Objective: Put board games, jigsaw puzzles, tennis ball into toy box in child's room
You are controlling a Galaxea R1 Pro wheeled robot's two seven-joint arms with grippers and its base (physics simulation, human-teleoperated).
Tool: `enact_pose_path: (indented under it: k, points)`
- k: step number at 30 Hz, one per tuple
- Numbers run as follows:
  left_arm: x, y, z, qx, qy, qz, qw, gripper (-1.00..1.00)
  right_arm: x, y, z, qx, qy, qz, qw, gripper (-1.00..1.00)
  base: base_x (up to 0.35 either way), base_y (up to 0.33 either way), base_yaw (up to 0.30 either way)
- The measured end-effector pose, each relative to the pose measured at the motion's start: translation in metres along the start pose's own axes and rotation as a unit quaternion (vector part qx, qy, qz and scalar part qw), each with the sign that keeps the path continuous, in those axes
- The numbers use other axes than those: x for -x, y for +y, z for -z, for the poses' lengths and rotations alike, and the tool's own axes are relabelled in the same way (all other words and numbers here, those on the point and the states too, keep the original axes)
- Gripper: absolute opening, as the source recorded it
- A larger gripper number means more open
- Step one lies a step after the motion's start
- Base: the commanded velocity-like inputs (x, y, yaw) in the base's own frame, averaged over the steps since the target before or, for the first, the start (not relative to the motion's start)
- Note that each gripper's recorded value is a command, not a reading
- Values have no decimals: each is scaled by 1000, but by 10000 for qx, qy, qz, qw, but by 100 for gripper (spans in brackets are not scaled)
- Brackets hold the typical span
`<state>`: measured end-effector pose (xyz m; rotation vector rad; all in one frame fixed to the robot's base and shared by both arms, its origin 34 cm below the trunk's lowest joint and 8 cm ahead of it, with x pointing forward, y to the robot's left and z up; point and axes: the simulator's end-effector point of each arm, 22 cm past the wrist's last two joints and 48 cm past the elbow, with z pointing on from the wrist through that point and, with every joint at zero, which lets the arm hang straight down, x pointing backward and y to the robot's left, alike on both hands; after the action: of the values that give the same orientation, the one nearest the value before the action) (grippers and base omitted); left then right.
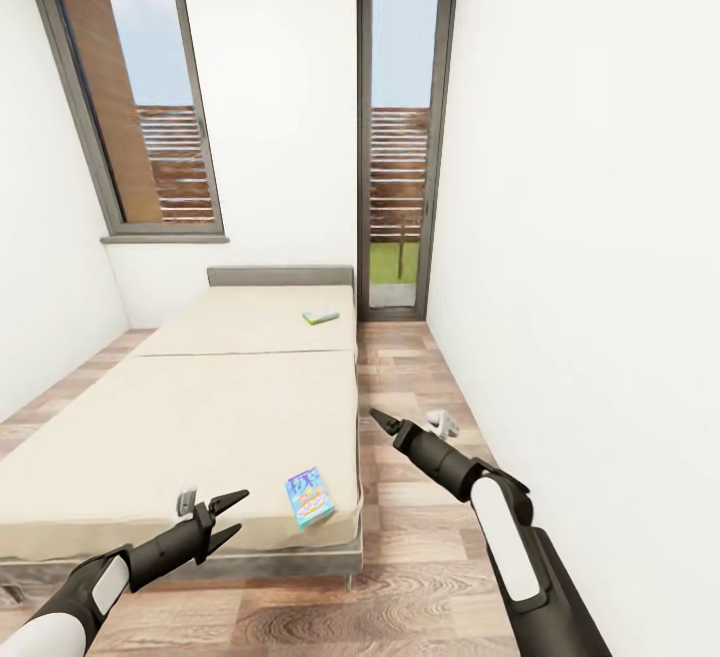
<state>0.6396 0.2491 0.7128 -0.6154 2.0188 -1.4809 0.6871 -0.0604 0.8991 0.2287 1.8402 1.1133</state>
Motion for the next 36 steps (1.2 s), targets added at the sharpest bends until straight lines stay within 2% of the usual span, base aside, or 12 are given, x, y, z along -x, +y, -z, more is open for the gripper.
enact_pose_path:
  k: [28,31,36]
  points:
    - [-14,50,-9,-9,18,-12,10000,100,-34,-41,-2,-25,-30,-16,10000,100,0,0,0]
    - [-17,52,-11,-102,39,-18,9999,100,-38,-46,-2,-27,-33,-15,10000,100,0,0,0]
    - [-23,37,-13,-630,76,-19,9980,100,-45,-53,-3,-28,-33,-17,10000,100,0,0,0]
